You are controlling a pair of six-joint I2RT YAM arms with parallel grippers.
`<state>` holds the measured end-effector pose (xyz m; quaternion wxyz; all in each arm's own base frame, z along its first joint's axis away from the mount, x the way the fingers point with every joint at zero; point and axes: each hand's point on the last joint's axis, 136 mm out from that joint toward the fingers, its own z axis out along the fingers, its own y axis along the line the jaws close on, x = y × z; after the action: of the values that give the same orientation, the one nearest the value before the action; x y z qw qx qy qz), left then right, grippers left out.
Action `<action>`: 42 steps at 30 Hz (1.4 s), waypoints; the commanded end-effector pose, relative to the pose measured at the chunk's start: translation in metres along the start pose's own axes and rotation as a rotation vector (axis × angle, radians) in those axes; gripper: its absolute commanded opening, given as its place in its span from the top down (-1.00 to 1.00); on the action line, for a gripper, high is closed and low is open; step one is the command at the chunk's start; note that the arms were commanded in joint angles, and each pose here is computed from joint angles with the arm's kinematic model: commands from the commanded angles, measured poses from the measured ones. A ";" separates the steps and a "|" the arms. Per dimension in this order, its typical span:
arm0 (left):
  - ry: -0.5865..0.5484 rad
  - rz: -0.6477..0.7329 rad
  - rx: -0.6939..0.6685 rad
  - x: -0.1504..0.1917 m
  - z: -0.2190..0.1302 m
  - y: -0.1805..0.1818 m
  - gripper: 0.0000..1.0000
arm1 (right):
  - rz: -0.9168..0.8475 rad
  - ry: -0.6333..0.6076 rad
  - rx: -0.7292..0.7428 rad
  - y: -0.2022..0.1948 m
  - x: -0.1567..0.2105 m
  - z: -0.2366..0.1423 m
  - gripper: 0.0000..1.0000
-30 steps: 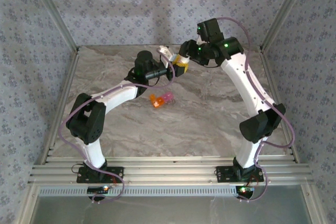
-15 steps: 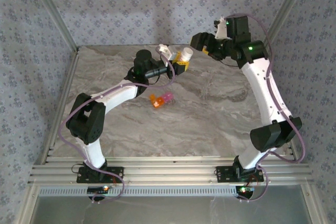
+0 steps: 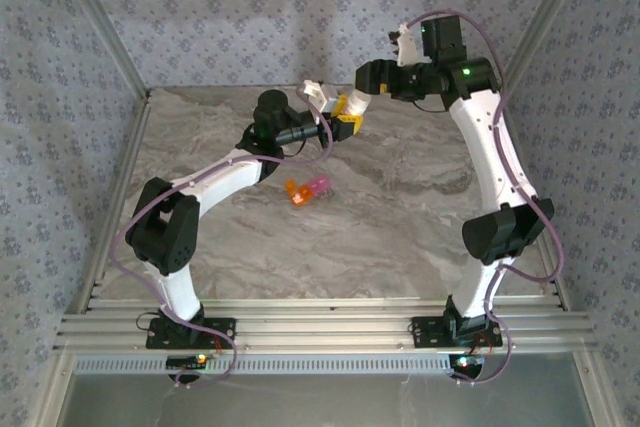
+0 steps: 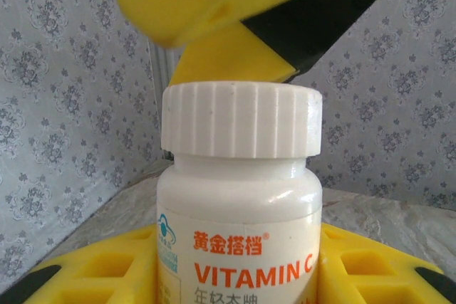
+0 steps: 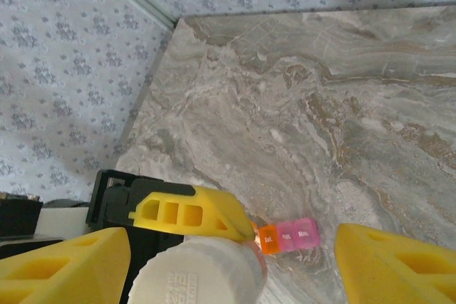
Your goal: Sort the pills into containers
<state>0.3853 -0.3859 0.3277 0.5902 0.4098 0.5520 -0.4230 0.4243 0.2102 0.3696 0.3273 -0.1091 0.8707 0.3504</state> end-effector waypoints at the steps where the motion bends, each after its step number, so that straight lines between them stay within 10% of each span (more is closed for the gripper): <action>1: -0.024 0.011 0.030 -0.011 0.002 -0.001 1.00 | -0.044 0.045 -0.019 0.010 0.009 0.002 -0.51; 15: -0.029 0.015 0.016 -0.013 0.002 0.001 1.00 | 0.047 0.089 0.056 -0.005 0.026 0.009 0.09; 35: -0.007 0.031 -0.041 -0.005 0.007 0.013 1.00 | 0.355 0.035 0.270 0.006 0.061 0.040 0.00; 42: -0.002 0.029 -0.038 -0.003 0.007 0.012 1.00 | 0.290 -0.035 0.190 0.010 0.028 0.014 -0.39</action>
<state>0.3995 -0.3867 0.3019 0.5700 0.4003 0.5891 -0.4096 0.4112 0.2340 0.3176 0.2792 0.0744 0.9147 0.2825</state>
